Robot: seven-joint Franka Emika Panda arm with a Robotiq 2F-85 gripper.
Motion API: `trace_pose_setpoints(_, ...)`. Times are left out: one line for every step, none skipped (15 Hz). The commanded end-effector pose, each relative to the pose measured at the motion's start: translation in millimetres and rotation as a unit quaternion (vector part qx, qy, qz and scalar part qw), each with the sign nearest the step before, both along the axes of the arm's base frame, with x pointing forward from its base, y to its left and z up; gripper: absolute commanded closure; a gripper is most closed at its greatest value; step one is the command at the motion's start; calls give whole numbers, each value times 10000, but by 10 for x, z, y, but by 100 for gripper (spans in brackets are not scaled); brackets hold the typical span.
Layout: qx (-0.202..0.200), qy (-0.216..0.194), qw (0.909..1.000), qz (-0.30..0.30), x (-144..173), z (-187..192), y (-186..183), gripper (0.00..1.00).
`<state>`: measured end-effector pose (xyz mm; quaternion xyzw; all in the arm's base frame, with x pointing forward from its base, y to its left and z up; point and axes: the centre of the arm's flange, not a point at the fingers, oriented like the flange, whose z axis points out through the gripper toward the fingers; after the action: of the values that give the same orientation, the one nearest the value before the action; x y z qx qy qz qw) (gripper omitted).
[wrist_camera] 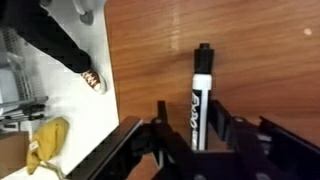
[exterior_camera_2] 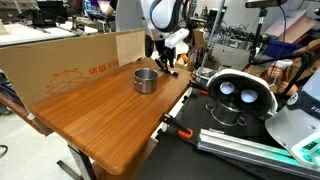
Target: Place the marker in the pot
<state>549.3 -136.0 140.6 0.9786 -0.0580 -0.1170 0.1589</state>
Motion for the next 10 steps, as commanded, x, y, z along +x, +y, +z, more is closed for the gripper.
trace_pose_setpoints(-138, 57, 9999, 43, 66, -47, -67, 81)
trace_pose_setpoints(-149, 65, 9999, 35, 68, -51, -80, 88)
trace_pose_setpoints(-157, 64, 9999, 28, 69, -57, -93, 96)
trace_pose_setpoints(-161, 63, 9998, 27, 76, -60, -103, 100)
trace_pose_setpoints(-163, 66, 9998, 12, 84, -53, -109, 95)
trace_pose_setpoints(-160, 75, 9998, -2, 89, -51, -113, 95)
trace_pose_setpoints(-158, 73, 9998, -6, 93, -46, -114, 95)
trace_pose_setpoints(-154, 65, 9999, -6, 94, -38, -113, 95)
trace_pose_setpoints(-134, 23, 9999, -2, 82, -22, -107, 95)
trace_pose_setpoints(-117, -18, 9999, -9, 69, -7, -99, 95)
